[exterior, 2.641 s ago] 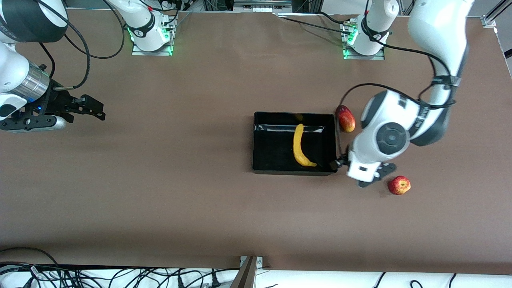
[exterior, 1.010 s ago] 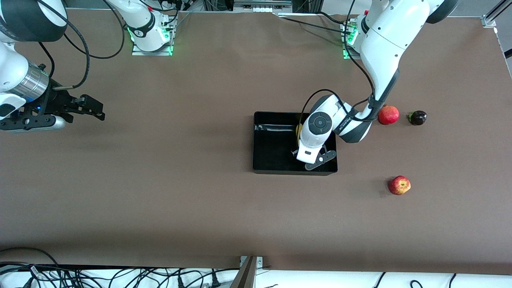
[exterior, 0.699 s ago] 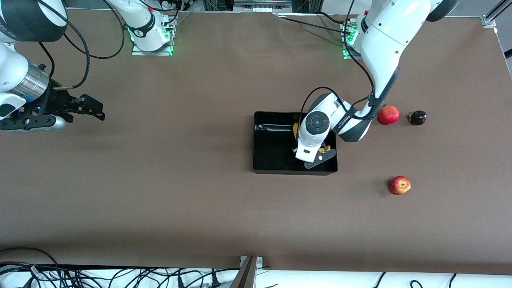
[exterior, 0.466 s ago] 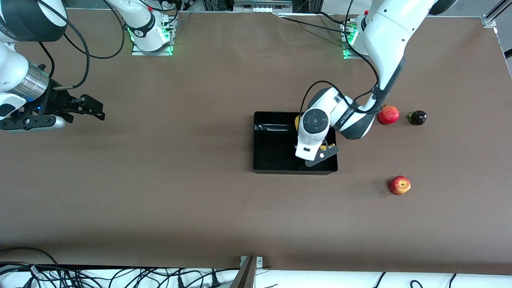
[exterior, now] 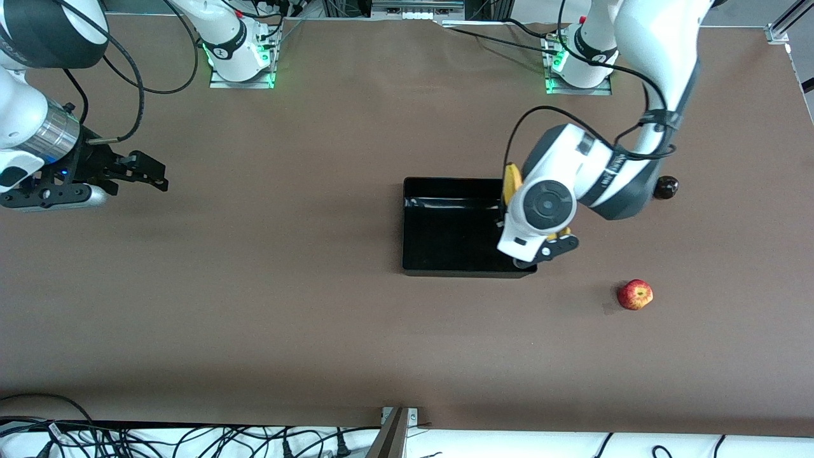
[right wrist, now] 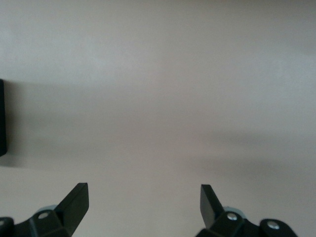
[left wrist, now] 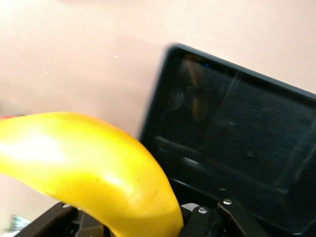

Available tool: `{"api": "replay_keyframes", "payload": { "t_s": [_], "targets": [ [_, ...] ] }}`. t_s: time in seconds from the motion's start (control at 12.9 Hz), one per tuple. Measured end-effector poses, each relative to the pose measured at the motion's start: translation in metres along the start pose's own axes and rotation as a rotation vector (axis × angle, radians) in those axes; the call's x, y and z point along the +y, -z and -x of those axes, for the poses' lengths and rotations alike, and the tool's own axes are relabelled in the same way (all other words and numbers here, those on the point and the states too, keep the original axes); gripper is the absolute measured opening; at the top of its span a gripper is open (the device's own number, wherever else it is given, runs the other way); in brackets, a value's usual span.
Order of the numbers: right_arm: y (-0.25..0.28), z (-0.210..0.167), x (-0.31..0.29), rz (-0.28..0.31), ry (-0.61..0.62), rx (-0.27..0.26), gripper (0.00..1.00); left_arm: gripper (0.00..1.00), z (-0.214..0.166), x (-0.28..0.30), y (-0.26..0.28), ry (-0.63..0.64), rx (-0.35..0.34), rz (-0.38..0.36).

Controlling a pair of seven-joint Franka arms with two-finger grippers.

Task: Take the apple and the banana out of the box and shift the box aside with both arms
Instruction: 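Lift the banana out of the tray with the left gripper, then place the banana with the left gripper while the right gripper grips the tray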

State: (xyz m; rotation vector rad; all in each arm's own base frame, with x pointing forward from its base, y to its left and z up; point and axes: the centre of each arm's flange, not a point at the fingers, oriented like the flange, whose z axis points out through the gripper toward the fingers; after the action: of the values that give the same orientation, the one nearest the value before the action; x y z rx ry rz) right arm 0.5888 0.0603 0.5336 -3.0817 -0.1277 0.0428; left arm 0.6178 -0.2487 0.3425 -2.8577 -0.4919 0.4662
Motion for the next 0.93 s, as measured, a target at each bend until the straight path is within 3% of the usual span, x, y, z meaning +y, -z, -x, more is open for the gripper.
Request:
{"api": "replay_keyframes", "payload": {
  "t_s": [0.23,0.39,0.62,0.93],
  "targets": [
    [-0.032,-0.005,-0.044,0.002,0.074,-0.066,1.0,0.0,-0.075,-0.108,-0.004,-0.122,-0.032,-0.012],
    [-0.049,-0.004,-0.089,0.0,0.132,-0.09,1.0,0.0,-0.131,-0.2,-0.015,-0.227,-0.005,0.035],
    [-0.101,-0.002,-0.197,-0.043,0.043,-0.076,1.0,0.0,-0.194,-0.297,-0.058,-0.395,0.097,0.096],
    [-0.201,0.022,-0.358,-0.081,-0.112,-0.019,1.0,0.0,-0.238,-0.348,-0.15,-0.5,0.231,0.101]
  ]
}}
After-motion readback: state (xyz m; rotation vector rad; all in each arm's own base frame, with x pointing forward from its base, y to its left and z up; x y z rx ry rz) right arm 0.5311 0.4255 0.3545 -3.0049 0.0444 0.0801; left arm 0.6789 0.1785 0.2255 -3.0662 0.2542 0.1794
